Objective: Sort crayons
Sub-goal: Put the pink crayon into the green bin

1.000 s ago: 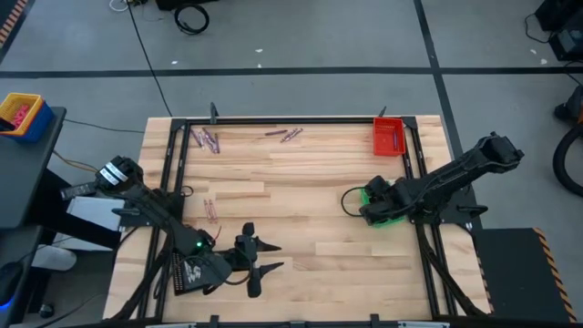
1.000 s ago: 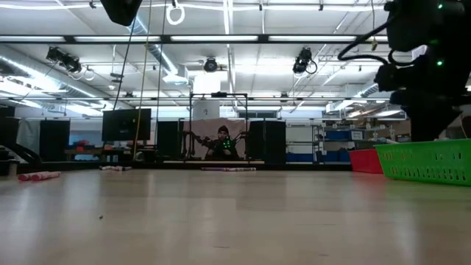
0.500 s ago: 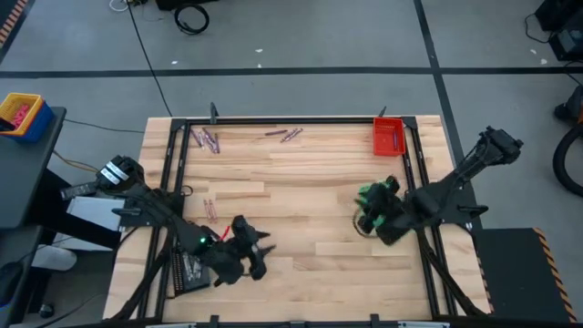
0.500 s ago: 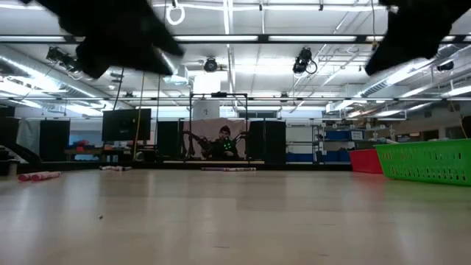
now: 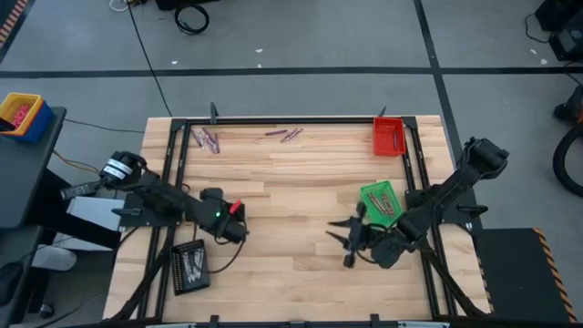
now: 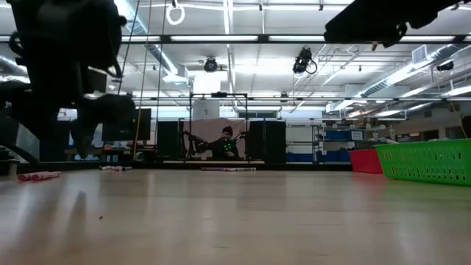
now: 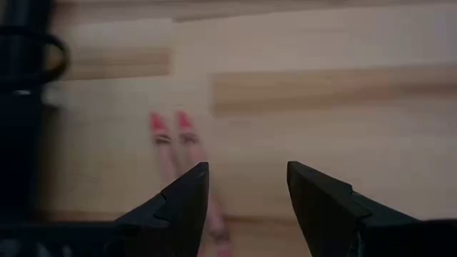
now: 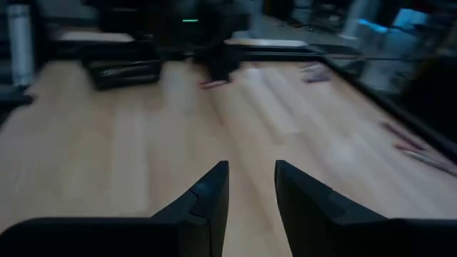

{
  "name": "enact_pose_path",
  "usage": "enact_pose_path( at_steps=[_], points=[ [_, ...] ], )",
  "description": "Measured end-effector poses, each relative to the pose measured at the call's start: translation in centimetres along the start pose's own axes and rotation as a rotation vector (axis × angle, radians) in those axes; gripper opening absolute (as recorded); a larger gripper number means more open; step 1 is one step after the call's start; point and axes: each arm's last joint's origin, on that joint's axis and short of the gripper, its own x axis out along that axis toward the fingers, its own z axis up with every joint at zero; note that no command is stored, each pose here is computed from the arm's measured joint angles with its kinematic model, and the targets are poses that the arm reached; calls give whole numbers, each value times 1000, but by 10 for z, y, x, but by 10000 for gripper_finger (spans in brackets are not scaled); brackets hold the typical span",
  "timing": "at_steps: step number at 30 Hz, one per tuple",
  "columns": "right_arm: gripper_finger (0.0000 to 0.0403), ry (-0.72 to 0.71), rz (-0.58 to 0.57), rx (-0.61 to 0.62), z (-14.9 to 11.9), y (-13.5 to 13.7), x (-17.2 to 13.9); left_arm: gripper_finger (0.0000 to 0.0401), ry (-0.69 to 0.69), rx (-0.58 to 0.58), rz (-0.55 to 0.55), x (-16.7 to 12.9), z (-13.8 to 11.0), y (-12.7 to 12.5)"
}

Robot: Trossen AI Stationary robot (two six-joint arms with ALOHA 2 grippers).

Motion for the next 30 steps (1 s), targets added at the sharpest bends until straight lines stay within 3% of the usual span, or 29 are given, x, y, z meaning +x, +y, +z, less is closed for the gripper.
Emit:
enact_pose_path(
  at_steps=[8, 12, 24, 30],
  points=[
    [118, 22, 50, -33, -12, 11, 10, 203, 29, -108, 13, 18, 3, 1],
    [118, 22, 58, -29, -12, 12, 10, 203, 21, -127, 42, 25, 1, 8],
    [118, 12, 71, -6, -9, 11, 11, 203, 28, -164, -12, 39, -4, 13],
    [118, 10, 70, 1, -8, 11, 12, 164, 31, -135, -32, 39, -5, 12]
  ],
)
